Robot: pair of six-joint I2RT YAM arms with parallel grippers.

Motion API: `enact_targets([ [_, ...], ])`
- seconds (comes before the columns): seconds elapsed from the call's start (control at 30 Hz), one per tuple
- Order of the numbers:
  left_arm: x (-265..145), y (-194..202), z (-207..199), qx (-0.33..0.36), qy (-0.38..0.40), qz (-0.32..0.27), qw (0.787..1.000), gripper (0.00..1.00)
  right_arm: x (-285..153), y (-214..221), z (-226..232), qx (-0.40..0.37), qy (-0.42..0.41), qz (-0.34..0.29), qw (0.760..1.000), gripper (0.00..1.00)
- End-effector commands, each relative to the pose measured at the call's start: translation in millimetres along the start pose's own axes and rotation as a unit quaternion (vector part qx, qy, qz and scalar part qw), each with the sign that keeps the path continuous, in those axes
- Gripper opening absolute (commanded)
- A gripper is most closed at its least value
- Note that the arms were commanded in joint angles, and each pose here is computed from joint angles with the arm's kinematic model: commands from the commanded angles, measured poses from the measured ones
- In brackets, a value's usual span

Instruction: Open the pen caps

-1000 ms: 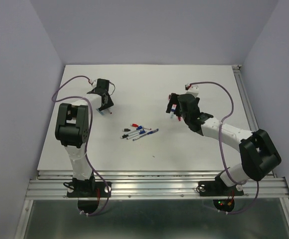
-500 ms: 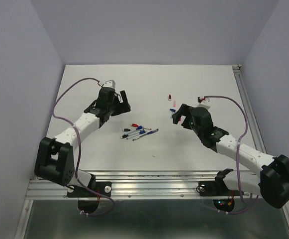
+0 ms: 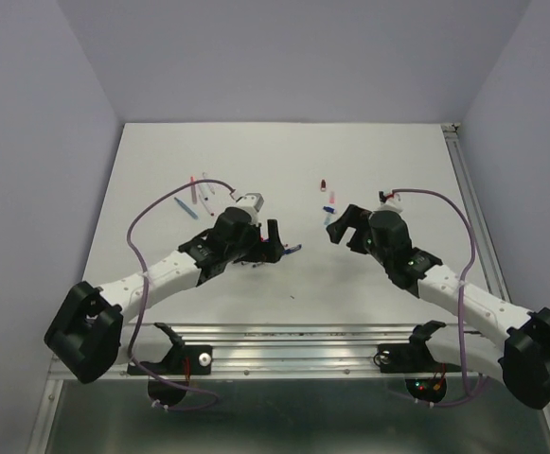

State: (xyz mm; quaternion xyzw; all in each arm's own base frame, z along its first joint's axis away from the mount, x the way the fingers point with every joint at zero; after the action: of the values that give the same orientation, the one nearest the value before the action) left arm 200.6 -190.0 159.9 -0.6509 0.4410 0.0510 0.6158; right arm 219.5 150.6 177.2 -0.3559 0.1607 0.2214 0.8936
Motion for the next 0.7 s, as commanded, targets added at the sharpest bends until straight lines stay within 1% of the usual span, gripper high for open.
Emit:
enact_targets([
  [0.0, 15, -17, -24, 0.067, 0.030, -0.026, 0.997, 0.99, 0, 4, -3, 0.002, 0.003, 0.010, 1.000, 1.00],
  [0.03, 17, -25, -30, 0.077, 0.033, -0.033, 0.996, 0.98, -1, 4, -3, 0.002, 0.004, 0.011, 1.000, 1.00],
  [0.07, 26, -20, -34, 0.103, 0.036, -0.015, 0.994, 0.97, -1, 3, -3, 0.002, 0.005, 0.009, 1.000, 1.00],
  [0.13, 33, -26, -40, 0.118, 0.036, -0.014, 0.992, 0.93, -3, 1, -3, 0.002, 0.005, 0.003, 1.000, 1.00],
  [0.2, 46, -23, -41, 0.129, 0.034, 0.003, 0.991, 0.91, -3, 0, -4, 0.001, 0.008, -0.004, 1.000, 1.00],
  [0.23, 50, -28, -45, 0.132, 0.035, -0.001, 0.991, 0.89, -4, 1, -7, -0.003, 0.020, 0.000, 1.000, 1.00],
  [0.27, 59, -22, -44, 0.135, 0.027, 0.021, 0.990, 0.88, -4, 0, -8, -0.005, 0.024, -0.004, 1.000, 1.00],
  [0.33, 66, -27, -48, 0.140, 0.024, 0.025, 0.990, 0.84, -5, 0, -10, -0.008, 0.032, -0.005, 0.999, 1.00],
  [0.4, 76, -21, -48, 0.145, 0.021, 0.044, 0.988, 0.82, -5, -1, -11, -0.011, 0.036, -0.009, 0.999, 1.00],
  [0.43, 79, -23, -52, 0.148, 0.024, 0.045, 0.988, 0.79, -5, -1, -11, -0.012, 0.037, -0.010, 0.999, 1.00],
  [0.5, 84, -17, -53, 0.150, 0.024, 0.058, 0.987, 0.78, -6, -1, -12, -0.012, 0.038, -0.013, 0.999, 1.00],
  [0.67, 92, -14, -47, 0.150, -0.018, 0.066, 0.986, 0.75, -6, -2, -12, -0.020, 0.031, -0.013, 0.999, 1.00],
])
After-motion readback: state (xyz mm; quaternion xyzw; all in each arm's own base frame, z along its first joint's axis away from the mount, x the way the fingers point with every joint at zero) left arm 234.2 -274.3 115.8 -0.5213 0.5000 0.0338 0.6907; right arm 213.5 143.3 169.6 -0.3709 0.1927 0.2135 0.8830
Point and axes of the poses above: each gripper's point midway between its finger pads, its own x axis out along the fingers, its own z axis along the line the jaws close on, y = z × x, the point moved 9 cm from there along -x, back along the fingers, and after that the axes turned 15 degrees about x, right-handed, at the moved point
